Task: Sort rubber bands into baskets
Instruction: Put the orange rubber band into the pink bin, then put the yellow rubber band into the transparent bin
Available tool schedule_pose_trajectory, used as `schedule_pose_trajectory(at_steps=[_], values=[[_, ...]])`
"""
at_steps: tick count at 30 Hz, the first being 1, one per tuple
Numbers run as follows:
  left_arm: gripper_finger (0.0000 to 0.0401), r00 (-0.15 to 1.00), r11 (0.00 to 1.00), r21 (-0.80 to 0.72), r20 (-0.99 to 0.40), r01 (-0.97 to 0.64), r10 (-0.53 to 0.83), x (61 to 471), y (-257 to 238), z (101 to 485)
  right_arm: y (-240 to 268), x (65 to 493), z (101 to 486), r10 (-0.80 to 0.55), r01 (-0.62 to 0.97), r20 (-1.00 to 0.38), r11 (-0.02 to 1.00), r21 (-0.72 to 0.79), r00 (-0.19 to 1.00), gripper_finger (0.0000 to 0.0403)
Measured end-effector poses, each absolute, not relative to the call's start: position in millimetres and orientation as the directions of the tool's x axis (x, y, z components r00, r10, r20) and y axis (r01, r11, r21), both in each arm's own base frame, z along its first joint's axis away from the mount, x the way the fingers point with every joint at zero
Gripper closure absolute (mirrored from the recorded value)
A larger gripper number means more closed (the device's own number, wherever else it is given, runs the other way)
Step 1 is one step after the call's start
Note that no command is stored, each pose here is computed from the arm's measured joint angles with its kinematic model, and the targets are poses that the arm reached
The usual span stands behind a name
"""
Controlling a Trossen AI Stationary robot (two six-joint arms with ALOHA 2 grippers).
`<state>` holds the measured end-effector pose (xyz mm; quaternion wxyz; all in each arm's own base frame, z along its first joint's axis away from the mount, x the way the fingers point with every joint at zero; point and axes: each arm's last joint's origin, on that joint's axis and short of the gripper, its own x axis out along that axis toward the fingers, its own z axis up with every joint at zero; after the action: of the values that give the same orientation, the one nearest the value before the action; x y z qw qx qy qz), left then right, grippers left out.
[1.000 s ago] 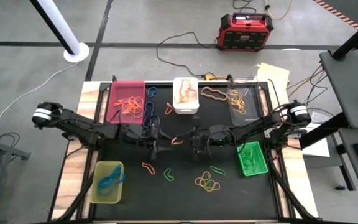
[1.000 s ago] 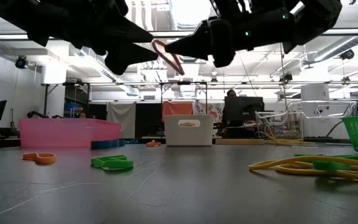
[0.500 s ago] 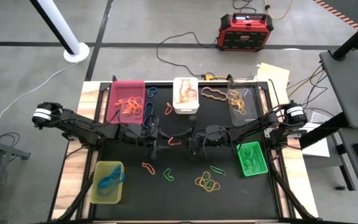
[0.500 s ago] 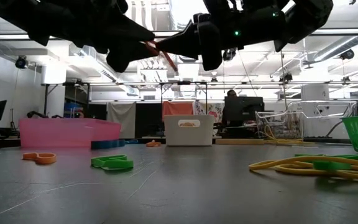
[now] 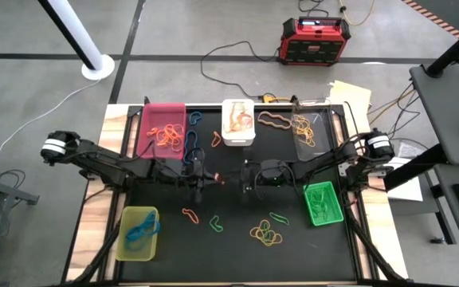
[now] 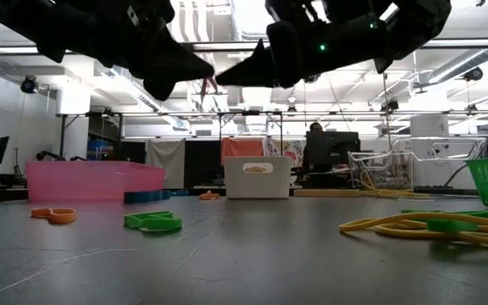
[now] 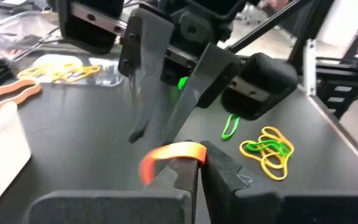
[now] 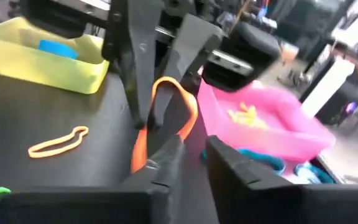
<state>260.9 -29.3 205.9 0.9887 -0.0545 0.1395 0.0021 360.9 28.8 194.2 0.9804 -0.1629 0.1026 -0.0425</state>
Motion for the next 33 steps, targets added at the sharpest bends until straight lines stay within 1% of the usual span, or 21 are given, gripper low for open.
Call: schedule_pose_trajectory(at_steps=[4,5,7,9,11,13,14,16,18,22,26,29,33], values=[[0.0401,0.947,0.993,-0.086,-0.317,-0.082,0.05,257,-27,204,23,361,194,-0.146,0.095,-0.196,0.964,-0.248,0.97,0.0296],[0.0401,0.935,0.992,-0.073,-0.347,-0.106,0.074,255,-25,204,21,360,195,-0.169,0.12,-0.194,0.963,-0.24,0.966,0.0284],[0.0401,0.873,0.979,-0.034,-0.458,-0.203,0.166,249,-21,205,16,359,197,-0.235,0.189,-0.201,0.956,-0.224,0.951,0.0263],[0.0401,0.757,0.933,0.037,-0.573,-0.358,0.313,239,-11,211,11,356,198,-0.302,0.261,-0.224,0.946,-0.194,0.927,0.0247],[0.0401,0.592,0.847,0.157,-0.65,-0.508,0.476,227,1,220,6,354,197,-0.326,0.291,-0.254,0.942,-0.167,0.911,0.0236],[0.0401,0.421,0.756,0.28,-0.692,-0.592,0.587,214,14,228,3,354,196,-0.335,0.306,-0.265,0.941,-0.146,0.904,0.0229],[0.0401,0.361,0.726,0.314,-0.706,-0.612,0.61,209,22,233,2,354,196,-0.337,0.31,-0.267,0.94,-0.14,0.903,0.0227],[0.0401,0.265,0.68,0.343,-0.736,-0.648,0.623,201,40,241,0,354,195,-0.338,0.313,-0.267,0.94,-0.133,0.902,0.0224],[0.0401,0.193,0.649,0.335,-0.774,-0.683,0.603,193,59,244,0,355,194,-0.339,0.314,-0.269,0.94,-0.133,0.902,0.0223],[0.0401,0.132,0.629,0.274,-0.843,-0.727,0.521,178,98,243,0,355,193,-0.331,0.308,-0.279,0.943,-0.122,0.901,0.0223],[0.0398,0.062,0.548,0.27,-0.857,-0.792,0.512,163,126,238,0,353,189,-0.329,0.311,-0.319,0.944,-0.106,0.889,0.0222],[0.0377,0.027,0.537,0.282,-0.868,-0.795,0.496,156,137,234,0,352,185,-0.329,0.318,-0.353,0.944,-0.091,0.876,0.0222],[0.0329,0.014,0.533,0.29,-0.87,-0.794,0.494,155,141,232,0,351,182,-0.33,0.324,-0.382,0.943,-0.082,0.863,0.0223]])
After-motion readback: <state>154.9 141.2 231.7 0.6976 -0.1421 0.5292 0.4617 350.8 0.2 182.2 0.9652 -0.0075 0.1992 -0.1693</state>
